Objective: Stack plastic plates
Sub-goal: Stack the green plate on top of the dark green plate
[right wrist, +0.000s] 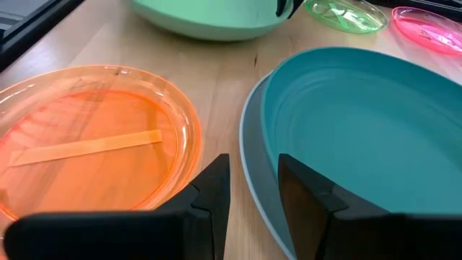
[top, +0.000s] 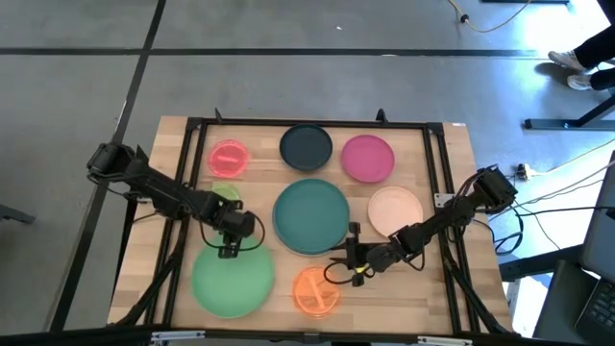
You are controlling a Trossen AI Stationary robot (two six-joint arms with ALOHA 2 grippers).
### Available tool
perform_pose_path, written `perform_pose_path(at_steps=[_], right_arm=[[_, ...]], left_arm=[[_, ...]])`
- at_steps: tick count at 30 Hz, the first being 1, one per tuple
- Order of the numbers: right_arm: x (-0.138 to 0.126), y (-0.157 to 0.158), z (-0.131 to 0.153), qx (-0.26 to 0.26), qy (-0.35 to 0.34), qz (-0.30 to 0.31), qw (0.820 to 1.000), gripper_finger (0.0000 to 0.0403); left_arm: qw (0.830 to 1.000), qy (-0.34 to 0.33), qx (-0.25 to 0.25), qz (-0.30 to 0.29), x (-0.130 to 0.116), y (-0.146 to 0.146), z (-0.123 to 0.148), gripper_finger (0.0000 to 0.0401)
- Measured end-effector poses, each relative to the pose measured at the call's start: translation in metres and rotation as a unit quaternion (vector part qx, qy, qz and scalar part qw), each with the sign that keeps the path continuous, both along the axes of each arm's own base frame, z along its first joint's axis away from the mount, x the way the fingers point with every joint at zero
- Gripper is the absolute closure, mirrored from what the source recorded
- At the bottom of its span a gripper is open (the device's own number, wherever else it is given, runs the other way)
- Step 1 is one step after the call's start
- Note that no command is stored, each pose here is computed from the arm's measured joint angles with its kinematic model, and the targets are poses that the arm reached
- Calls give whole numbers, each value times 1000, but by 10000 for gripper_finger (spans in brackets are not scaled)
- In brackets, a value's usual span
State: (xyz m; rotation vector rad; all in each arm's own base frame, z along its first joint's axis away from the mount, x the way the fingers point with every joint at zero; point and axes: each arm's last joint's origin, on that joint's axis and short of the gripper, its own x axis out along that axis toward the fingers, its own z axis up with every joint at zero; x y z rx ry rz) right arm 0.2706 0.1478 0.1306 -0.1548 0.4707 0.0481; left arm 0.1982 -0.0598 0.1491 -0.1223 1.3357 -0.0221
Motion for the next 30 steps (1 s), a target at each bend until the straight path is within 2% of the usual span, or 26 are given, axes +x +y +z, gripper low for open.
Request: perform_pose_path(at_steps=[3, 11, 20, 24, 30], right_arm=[[0, 0, 0, 0, 0, 0, 1000, 295], [0, 0, 0, 0, 0, 0, 1000, 295], [0, 0, 0, -1, 0, 1, 1000, 295], [0, 0, 0, -2, -1, 1, 1000, 295], [0, 0, 0, -4, -2, 1, 1000, 295]], left_arm=[[1000, -7, -14, 3, 3, 2, 1, 390], [998, -15, -57, -4, 9, 3, 7, 394], [991, -103, -80, -9, 26, 1, 55, 396], [985, -162, -63, -6, 32, 4, 82, 396], [972, -229, 18, 59, 43, 20, 105, 390]])
